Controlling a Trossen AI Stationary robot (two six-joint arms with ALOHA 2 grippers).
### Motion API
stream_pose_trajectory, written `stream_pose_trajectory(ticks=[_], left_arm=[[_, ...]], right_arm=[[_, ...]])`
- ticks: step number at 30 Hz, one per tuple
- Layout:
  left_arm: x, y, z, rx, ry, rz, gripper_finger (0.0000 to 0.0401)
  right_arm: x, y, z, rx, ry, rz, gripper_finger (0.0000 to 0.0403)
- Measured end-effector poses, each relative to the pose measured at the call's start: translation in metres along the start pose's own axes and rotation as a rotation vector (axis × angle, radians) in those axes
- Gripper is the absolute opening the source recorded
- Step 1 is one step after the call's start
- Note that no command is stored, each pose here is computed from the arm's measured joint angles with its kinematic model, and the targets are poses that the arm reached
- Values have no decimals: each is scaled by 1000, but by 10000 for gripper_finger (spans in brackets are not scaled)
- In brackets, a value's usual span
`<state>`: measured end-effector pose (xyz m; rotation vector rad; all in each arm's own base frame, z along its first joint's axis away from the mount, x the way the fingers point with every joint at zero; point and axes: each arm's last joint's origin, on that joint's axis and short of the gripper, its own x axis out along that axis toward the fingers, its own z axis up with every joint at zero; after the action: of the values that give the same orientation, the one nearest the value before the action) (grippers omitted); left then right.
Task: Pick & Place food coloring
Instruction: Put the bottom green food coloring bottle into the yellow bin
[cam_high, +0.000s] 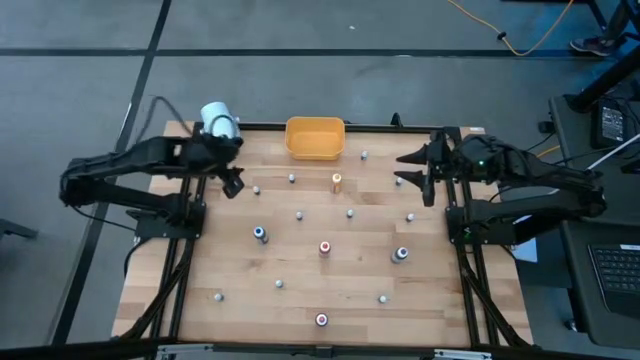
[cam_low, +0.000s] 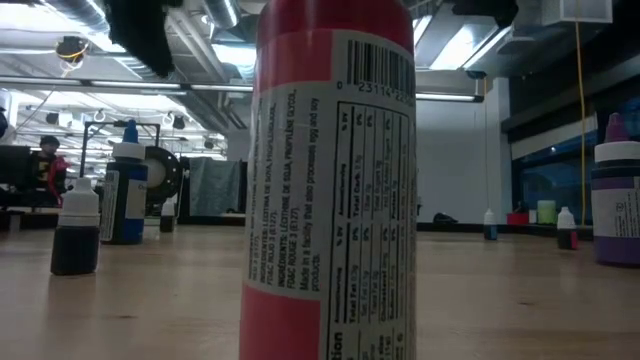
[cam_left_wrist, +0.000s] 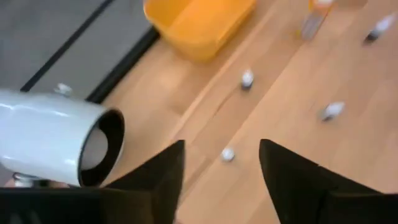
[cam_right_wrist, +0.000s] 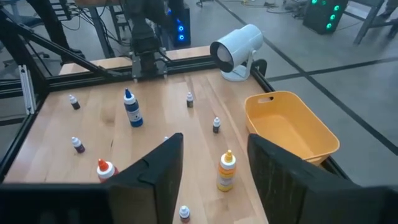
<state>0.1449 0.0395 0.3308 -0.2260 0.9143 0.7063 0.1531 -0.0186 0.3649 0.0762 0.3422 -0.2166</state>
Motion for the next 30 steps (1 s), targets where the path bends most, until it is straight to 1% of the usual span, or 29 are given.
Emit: stream_pose_trajectory(ticks=[4, 6, 8, 10, 12, 16, 22, 25, 30], left_arm=[[26, -4, -2, 58, 91, 51, 243], [37, -4, -1, 91, 132, 49, 256], [49, -3, -1, 96, 176, 13, 268], [63, -3, -1, 68, 209, -51, 277], [75, -2, -3, 56, 232, -85, 284], [96, 2, -5, 56, 241, -120, 290], [120, 4, -14, 86, 311, -147, 290], [132, 3, -19, 85, 326, -174, 290], [150, 0, -28, 121, 340, -185, 290]], right_arm=[[4, 0, 0, 22, 12, -1, 172], [5, 0, -1, 21, 16, -1, 170], [7, 1, -1, 20, 24, -2, 170], [8, 1, -1, 20, 30, -3, 169], [8, 1, -2, 18, 34, -3, 169], [9, 1, -2, 19, 39, -4, 169], [9, 1, -2, 18, 40, -4, 169], [9, 1, -2, 19, 41, -3, 169], [9, 1, -2, 19, 41, -3, 169]])
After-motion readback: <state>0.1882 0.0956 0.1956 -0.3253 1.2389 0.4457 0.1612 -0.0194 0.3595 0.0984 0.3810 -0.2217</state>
